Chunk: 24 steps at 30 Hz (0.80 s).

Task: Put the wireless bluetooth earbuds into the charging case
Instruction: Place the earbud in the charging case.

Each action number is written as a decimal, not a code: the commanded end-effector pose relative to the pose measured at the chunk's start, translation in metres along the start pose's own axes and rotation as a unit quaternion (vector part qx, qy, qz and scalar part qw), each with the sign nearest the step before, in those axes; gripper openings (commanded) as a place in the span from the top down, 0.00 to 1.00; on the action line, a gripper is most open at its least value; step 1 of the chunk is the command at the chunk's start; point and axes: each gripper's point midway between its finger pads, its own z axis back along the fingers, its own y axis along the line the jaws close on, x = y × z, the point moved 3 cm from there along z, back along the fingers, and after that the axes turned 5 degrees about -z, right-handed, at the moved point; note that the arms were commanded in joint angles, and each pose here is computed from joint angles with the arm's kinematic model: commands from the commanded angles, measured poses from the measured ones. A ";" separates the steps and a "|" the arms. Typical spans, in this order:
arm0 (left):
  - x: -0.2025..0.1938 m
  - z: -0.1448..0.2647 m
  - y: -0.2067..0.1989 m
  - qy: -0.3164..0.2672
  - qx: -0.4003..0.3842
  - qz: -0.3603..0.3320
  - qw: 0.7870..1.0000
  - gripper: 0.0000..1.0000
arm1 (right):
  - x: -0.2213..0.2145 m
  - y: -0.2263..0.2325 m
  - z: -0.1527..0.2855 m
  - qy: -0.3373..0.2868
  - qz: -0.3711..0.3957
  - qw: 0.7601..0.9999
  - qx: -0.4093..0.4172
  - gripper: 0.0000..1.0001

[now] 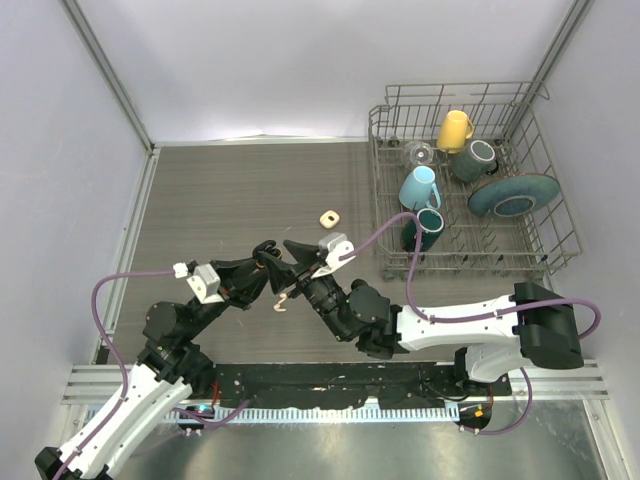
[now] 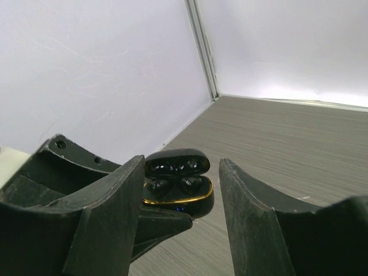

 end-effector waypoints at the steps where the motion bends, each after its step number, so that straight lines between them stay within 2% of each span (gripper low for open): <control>1: 0.028 -0.003 -0.002 -0.047 -0.008 -0.015 0.999 1.00 | 0.054 0.010 -0.001 -0.076 -0.050 0.996 0.024 0.40; 4: 0.028 -0.003 -0.002 -0.045 -0.008 -0.014 0.999 1.00 | 0.068 0.012 0.000 -0.093 -0.064 0.993 0.031 0.40; 9: 0.026 -0.003 -0.001 -0.043 -0.006 -0.012 0.999 1.00 | 0.096 0.006 -0.008 -0.124 -0.047 0.991 0.011 0.39; 12: 0.025 -0.003 -0.002 -0.042 -0.007 -0.009 0.999 1.00 | 0.107 -0.019 -0.018 -0.127 -0.041 0.989 -0.070 0.39; 14: 0.023 -0.002 -0.003 -0.040 -0.010 -0.005 0.999 1.00 | 0.090 -0.044 -0.022 -0.071 -0.010 0.988 -0.140 0.37; 15: 0.023 -0.002 -0.004 -0.040 -0.011 -0.002 0.999 1.00 | 0.099 -0.051 -0.032 -0.068 -0.056 0.985 -0.152 0.37; 16: 0.023 -0.001 -0.004 -0.042 -0.011 -0.002 0.999 1.00 | 0.078 -0.065 -0.027 0.000 -0.022 0.986 -0.167 0.36; 17: 0.022 -0.001 -0.004 -0.042 -0.011 -0.001 0.999 1.00 | 0.071 -0.062 -0.029 0.036 -0.032 0.990 -0.136 0.34; 18: 0.023 -0.001 -0.004 -0.042 -0.012 -0.002 0.999 1.00 | 0.071 -0.068 -0.029 0.049 -0.069 0.987 -0.140 0.33; 20: 0.024 -0.002 -0.005 -0.040 -0.015 -0.005 0.999 1.00 | 0.069 -0.086 -0.019 0.086 -0.077 0.984 -0.137 0.29; 21: 0.024 -0.003 -0.005 -0.039 -0.017 -0.007 0.999 1.00 | 0.064 -0.091 -0.014 0.101 -0.085 0.983 -0.129 0.28; 22: 0.023 -0.002 -0.005 -0.033 -0.018 -0.009 0.999 1.00 | 0.076 -0.100 -0.010 0.093 -0.106 0.982 -0.125 0.26; 23: 0.025 -0.003 -0.005 -0.033 -0.018 -0.013 0.999 1.00 | 0.076 -0.102 -0.008 0.102 -0.118 0.981 -0.113 0.15; 24: 0.026 -0.003 -0.007 -0.033 -0.027 -0.015 0.999 1.00 | 0.070 -0.090 -0.004 0.139 -0.135 0.979 -0.059 0.15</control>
